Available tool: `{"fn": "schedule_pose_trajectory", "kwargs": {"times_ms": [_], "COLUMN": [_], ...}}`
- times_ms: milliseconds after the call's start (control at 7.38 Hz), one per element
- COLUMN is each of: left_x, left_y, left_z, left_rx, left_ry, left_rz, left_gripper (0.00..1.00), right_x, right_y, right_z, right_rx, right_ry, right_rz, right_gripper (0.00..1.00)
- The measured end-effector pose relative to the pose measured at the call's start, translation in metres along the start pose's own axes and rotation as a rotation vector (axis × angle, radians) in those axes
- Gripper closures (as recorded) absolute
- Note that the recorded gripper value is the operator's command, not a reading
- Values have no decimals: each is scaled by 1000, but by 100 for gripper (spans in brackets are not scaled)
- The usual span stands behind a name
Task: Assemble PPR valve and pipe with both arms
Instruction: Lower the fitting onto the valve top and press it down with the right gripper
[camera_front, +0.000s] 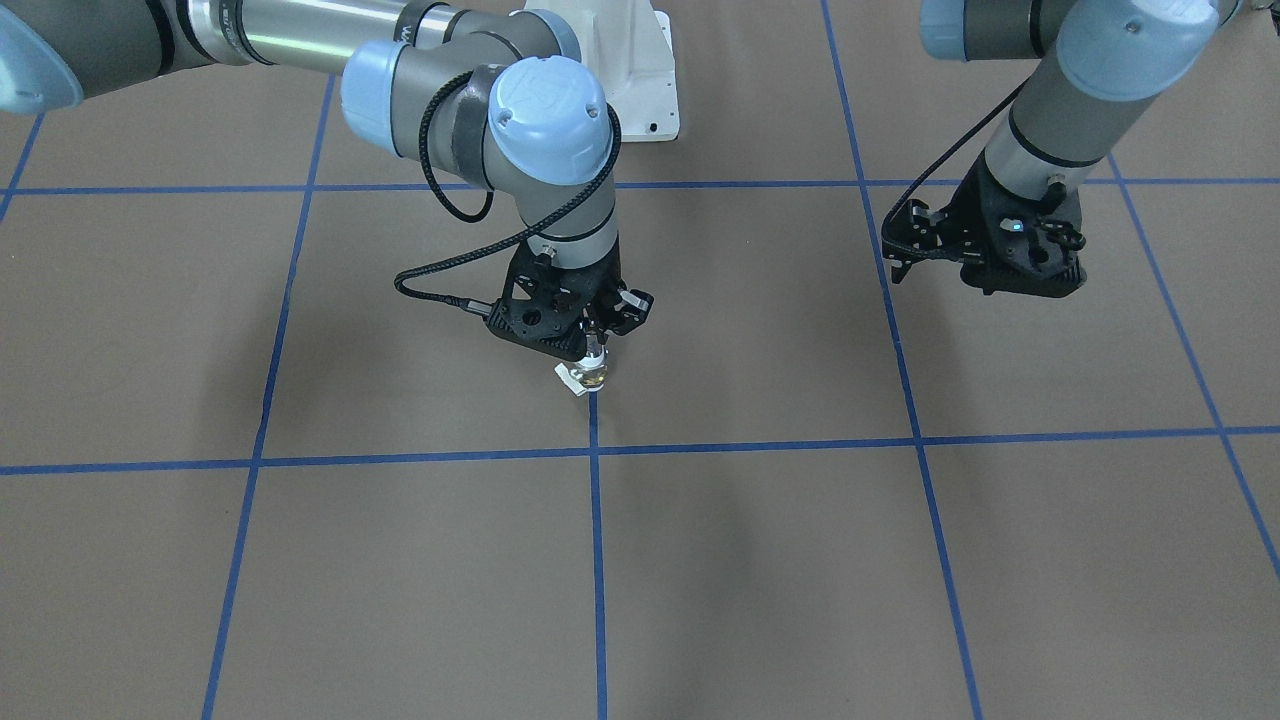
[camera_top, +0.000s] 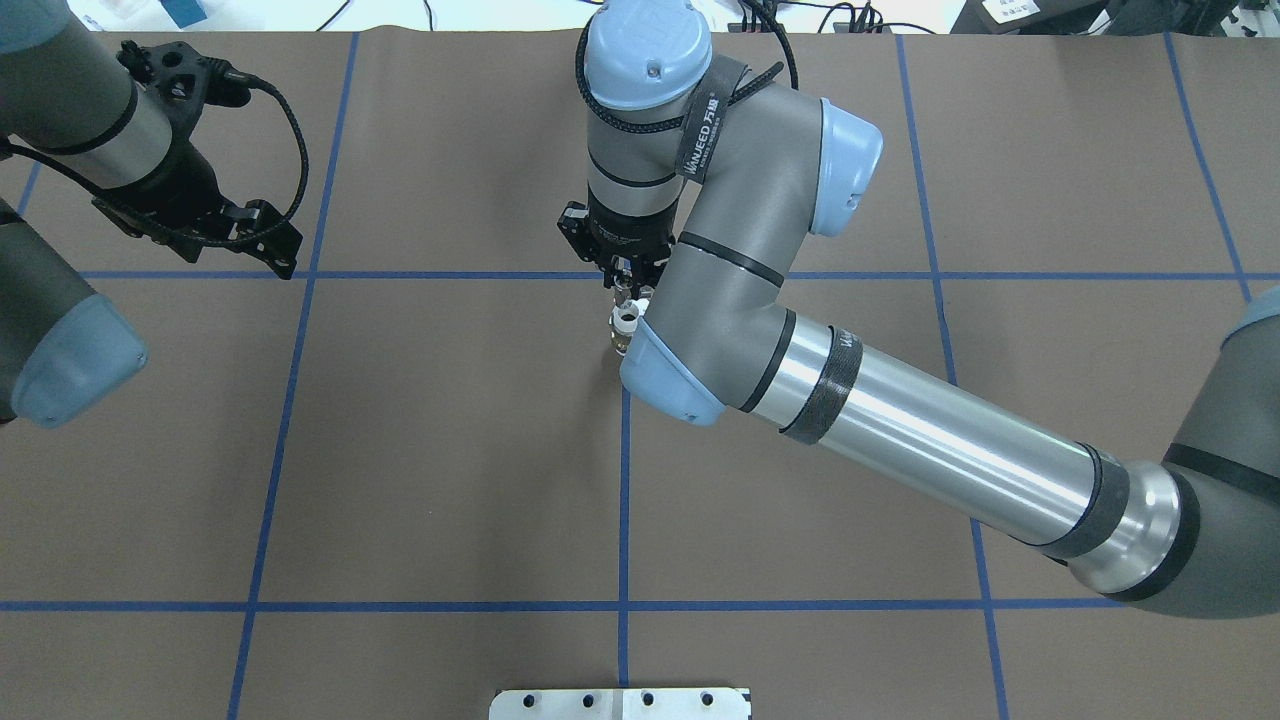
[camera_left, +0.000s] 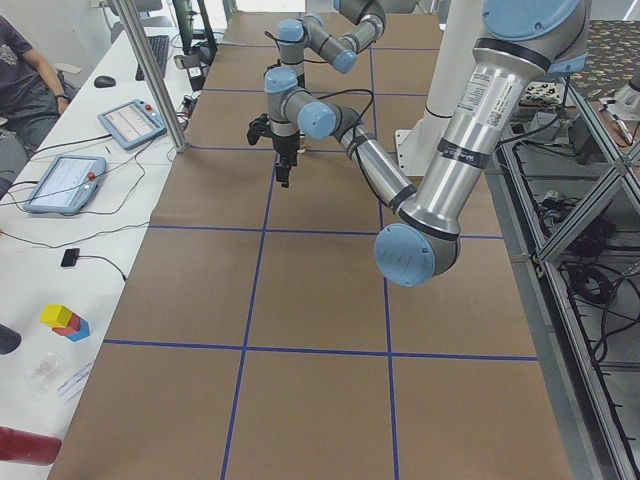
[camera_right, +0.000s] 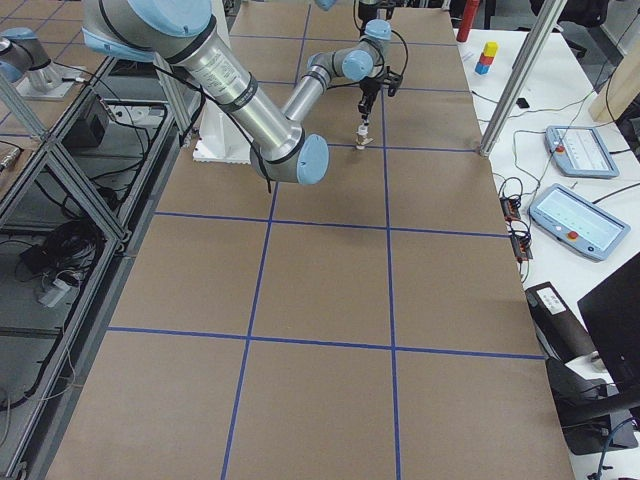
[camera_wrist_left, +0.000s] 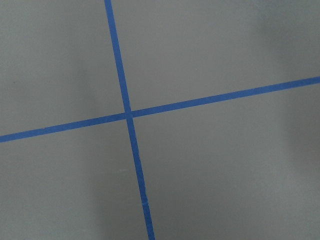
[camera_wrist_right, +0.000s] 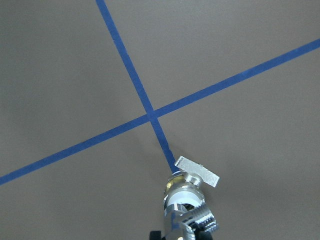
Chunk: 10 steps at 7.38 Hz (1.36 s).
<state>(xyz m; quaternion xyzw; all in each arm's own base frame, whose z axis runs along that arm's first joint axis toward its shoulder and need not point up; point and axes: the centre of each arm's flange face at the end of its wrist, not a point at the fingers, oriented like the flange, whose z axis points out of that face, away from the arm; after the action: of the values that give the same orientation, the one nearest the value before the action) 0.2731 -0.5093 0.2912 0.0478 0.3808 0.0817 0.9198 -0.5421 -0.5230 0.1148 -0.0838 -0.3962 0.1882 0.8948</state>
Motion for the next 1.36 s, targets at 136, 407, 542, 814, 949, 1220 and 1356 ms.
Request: {"fn": "schedule_pose_trajectory", "kwargs": {"times_ms": [136, 407, 542, 814, 949, 1220, 1356], "left_x": [1, 2, 2, 3, 3, 3, 3], "left_y": [0, 0, 1, 1, 2, 2, 2], "left_z": [-1, -2, -3, -5, -5, -5, -6], "left_rx": [1, 3, 4, 5, 5, 6, 7], "left_ry": [1, 3, 4, 5, 5, 6, 6], "left_rz": [0, 1, 0, 1, 1, 2, 2], "left_gripper": [1, 1, 1, 1, 1, 1, 1], "right_x": [1, 2, 3, 2, 2, 2, 3], "right_y": [-1, -1, -1, 0, 0, 1, 1], "right_z": [1, 3, 3, 3, 3, 4, 4], "right_rx": [-1, -4, -6, -8, -8, -10, -11], "right_ry": [3, 5, 6, 6, 6, 7, 8], "right_rz": [2, 3, 4, 4, 3, 3, 3], "right_gripper": [100, 100, 100, 100, 100, 100, 100]}}
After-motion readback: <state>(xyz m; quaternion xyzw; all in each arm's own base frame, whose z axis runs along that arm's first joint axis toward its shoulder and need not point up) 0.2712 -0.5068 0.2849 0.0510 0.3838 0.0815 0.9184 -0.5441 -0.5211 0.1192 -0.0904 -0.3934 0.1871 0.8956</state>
